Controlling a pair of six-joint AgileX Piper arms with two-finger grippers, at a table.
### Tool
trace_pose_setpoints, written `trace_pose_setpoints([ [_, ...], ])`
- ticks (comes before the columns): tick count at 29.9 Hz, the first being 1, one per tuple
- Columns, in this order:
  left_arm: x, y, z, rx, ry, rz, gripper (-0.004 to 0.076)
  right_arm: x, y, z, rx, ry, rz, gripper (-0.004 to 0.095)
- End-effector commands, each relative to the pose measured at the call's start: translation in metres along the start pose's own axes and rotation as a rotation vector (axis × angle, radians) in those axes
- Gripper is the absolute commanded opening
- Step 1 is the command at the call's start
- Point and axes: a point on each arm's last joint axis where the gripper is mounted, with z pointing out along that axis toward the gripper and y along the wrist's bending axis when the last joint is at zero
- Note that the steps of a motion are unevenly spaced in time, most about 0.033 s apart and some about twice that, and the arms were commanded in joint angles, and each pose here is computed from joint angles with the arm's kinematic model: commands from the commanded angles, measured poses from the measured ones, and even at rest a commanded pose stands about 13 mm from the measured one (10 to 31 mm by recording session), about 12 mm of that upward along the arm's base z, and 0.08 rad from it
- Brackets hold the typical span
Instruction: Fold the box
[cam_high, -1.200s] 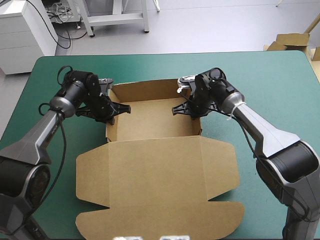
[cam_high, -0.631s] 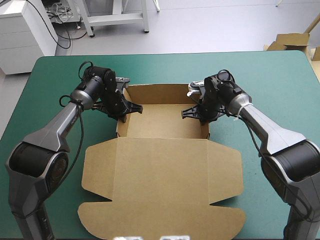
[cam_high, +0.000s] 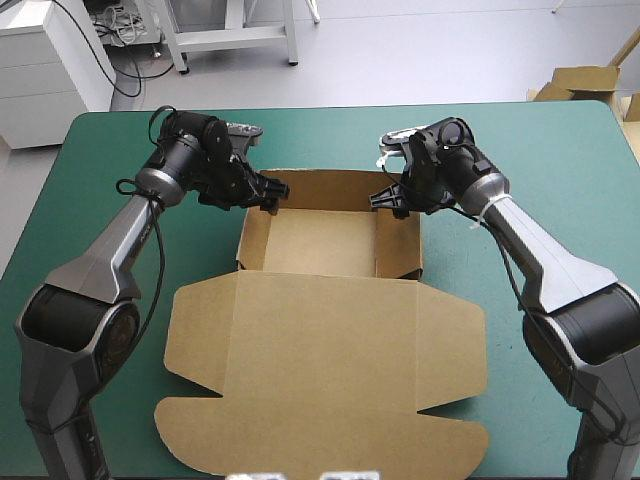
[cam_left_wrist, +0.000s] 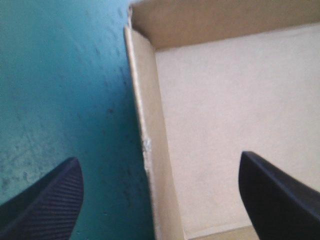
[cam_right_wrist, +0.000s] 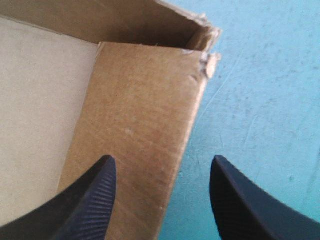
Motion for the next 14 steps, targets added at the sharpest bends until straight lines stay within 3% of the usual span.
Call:
trace_pose_setpoints([
  [1,-0.003,-0.008,-0.063,0.027,-0.139,0.018,0.0602,-0.005,-0.011,-0.050,0.032,-0.148,-0.009,0.0524],
  [4,-0.007,-0.011,-0.089,0.036,-0.221,0.028,0.0566,-0.003,-0.016,-0.063,0.059,-0.180,-0.015,0.0524],
  [6,-0.006,-0.012,-0.109,0.036,-0.278,0.060,0.0480,-0.002,-0.017,-0.069,0.062,-0.194,-0.014,0.0524],
  [8,-0.003,-0.013,-0.125,0.035,-0.319,0.086,0.0320,-0.001,-0.018,-0.074,0.058,-0.204,-0.011,0.0524],
  [11,0.008,-0.014,-0.146,0.026,-0.353,0.179,-0.0013,0.000,-0.015,-0.079,0.016,-0.208,0.008,0.0519],
  [14,0.021,-0.013,-0.166,0.016,-0.386,0.211,-0.0008,0.001,-0.014,-0.083,-0.008,-0.212,0.017,0.0517],
])
